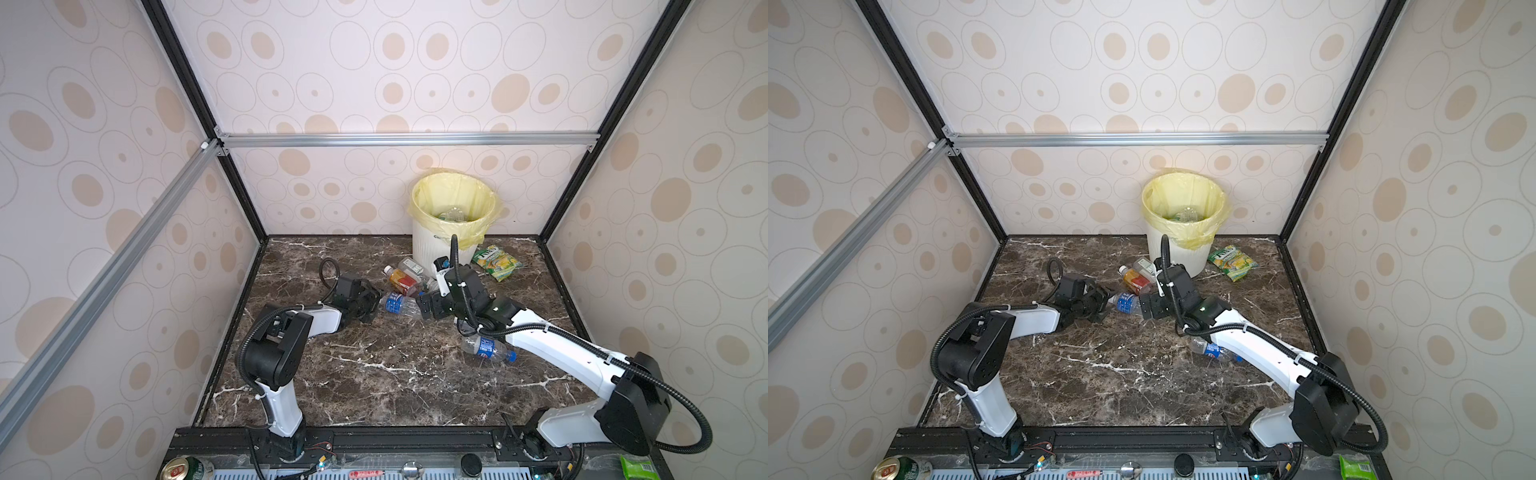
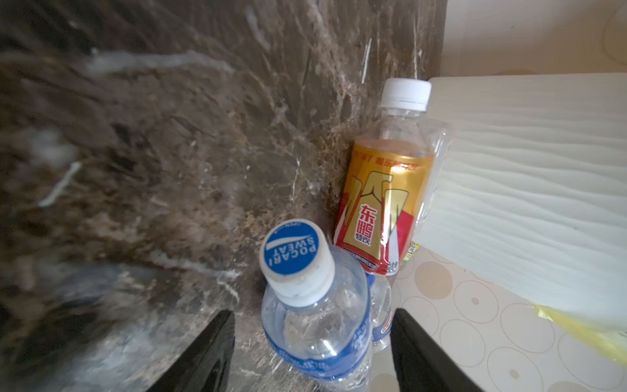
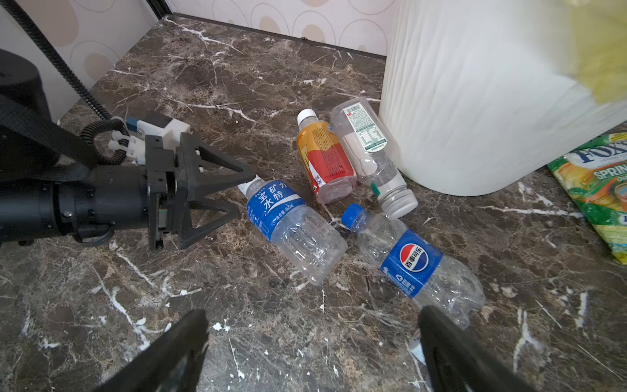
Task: Throw the plastic bottles in the bin
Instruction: 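Grasp the second blue-label Pocari bottle by its bottom with the left gripper, then lift the bottle upright with the left gripper while the right gripper moves onto it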
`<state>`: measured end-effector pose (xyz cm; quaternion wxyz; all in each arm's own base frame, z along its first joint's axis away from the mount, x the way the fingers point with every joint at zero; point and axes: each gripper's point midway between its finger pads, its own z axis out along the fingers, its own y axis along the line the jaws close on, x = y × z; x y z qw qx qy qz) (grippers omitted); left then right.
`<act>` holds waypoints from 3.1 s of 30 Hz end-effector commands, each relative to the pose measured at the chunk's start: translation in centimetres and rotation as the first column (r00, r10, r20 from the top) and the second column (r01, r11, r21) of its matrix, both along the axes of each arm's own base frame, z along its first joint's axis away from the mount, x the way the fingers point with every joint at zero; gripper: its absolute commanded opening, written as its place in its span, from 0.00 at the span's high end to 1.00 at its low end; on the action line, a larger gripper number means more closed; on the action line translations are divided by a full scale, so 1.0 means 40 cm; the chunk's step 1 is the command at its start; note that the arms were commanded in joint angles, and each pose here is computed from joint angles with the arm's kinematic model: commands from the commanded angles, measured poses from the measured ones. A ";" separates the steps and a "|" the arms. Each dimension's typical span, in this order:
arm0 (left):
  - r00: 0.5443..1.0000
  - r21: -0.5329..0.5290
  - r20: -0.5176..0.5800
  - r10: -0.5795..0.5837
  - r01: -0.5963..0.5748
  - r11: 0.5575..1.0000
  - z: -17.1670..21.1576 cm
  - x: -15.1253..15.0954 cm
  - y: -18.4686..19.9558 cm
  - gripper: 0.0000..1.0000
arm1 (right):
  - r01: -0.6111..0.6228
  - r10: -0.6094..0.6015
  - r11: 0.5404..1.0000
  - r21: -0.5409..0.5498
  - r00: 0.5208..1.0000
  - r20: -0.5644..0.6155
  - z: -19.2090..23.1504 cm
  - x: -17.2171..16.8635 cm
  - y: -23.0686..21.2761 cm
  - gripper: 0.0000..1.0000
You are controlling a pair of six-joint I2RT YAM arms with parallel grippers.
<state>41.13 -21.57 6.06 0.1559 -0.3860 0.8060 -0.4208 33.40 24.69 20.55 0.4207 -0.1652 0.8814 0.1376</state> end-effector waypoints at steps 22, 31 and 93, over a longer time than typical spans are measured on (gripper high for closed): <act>0.997 -0.005 -0.007 0.073 -0.073 0.997 -0.048 0.081 0.004 0.46 | -0.072 0.072 0.996 0.050 0.997 0.002 -0.012 -0.021 0.063 0.00; 0.997 -0.002 0.016 0.077 -0.077 0.997 -0.051 0.082 0.016 0.60 | -0.081 0.081 0.995 0.050 0.997 -0.008 -0.027 -0.029 0.069 0.00; 0.755 0.270 0.420 -0.504 0.426 0.863 0.443 -0.022 -0.089 0.73 | -0.241 0.267 0.938 0.249 0.960 -0.080 -0.126 -0.004 0.235 0.21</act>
